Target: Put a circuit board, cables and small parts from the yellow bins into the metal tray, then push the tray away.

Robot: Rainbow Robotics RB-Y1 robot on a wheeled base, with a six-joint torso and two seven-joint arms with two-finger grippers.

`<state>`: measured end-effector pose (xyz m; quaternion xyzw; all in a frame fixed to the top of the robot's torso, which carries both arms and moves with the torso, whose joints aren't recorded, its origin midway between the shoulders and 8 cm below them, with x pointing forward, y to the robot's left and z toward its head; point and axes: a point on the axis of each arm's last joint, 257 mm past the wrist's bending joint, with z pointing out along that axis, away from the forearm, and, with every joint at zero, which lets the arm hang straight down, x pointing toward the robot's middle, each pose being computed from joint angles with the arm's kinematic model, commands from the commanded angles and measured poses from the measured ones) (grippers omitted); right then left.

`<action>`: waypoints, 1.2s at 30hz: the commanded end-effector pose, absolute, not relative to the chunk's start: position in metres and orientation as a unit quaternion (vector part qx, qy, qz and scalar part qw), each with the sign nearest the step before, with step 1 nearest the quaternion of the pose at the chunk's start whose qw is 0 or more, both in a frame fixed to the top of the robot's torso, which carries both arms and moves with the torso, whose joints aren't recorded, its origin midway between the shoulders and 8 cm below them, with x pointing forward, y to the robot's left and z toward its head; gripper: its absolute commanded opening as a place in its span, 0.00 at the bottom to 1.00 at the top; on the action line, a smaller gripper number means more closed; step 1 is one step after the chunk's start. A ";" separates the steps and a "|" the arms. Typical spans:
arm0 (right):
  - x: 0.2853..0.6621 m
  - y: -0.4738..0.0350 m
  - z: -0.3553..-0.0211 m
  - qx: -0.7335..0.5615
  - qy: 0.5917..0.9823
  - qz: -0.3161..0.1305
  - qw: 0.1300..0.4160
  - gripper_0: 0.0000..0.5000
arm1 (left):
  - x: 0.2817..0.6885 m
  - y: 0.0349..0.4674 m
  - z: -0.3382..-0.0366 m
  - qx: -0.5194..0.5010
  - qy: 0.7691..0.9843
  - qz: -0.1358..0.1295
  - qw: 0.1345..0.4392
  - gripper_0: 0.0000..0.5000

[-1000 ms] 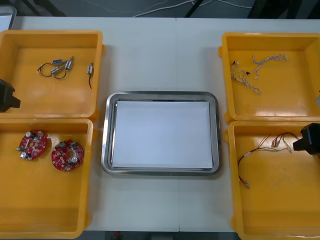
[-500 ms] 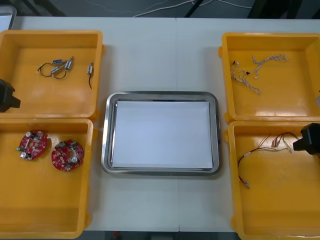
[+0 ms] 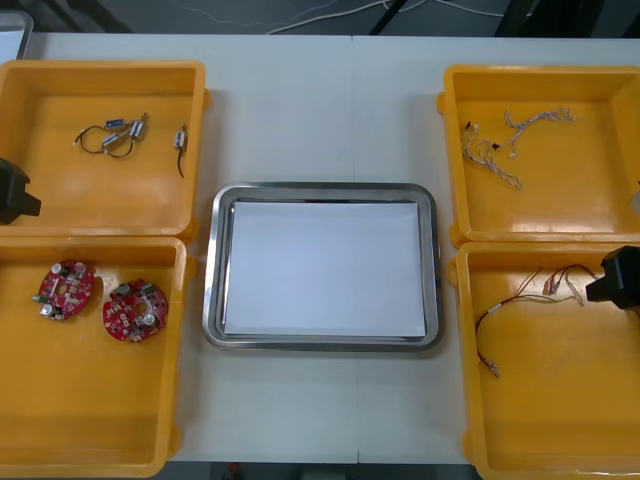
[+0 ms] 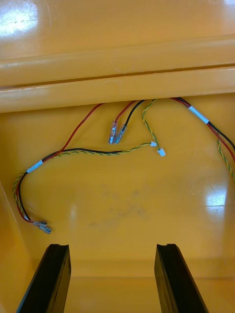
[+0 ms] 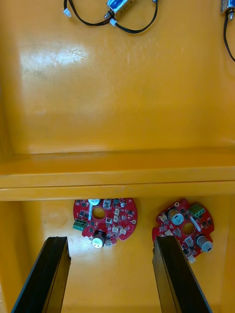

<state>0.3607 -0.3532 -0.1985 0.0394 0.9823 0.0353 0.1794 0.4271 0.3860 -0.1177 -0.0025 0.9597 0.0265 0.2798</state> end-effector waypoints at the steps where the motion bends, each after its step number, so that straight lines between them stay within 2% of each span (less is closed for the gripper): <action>1: 0.360 -0.356 -0.199 0.038 0.982 0.034 0.184 1.00 | 0.420 0.404 -0.107 -0.042 0.956 0.042 0.288 1.00; 30: 0.360 -0.356 -0.199 0.038 0.982 0.034 0.184 1.00 | 0.420 0.404 -0.107 -0.042 0.956 0.042 0.288 1.00; 31: 0.360 -0.356 -0.199 0.038 0.982 0.034 0.184 1.00 | 0.416 0.385 -0.130 0.013 0.963 0.028 0.267 1.00; 33: 0.360 -0.356 -0.199 0.038 0.982 0.034 0.184 1.00 | 0.415 0.380 -0.135 0.013 0.964 0.021 0.265 1.00; 34: 0.342 -0.357 -0.223 0.046 0.987 0.037 0.147 1.00 | 0.416 0.379 -0.132 0.014 0.963 0.022 0.269 1.00; 36: 0.341 -0.359 -0.226 0.052 0.988 0.036 0.144 1.00 | 0.415 0.378 -0.132 0.017 0.963 0.022 0.268 1.00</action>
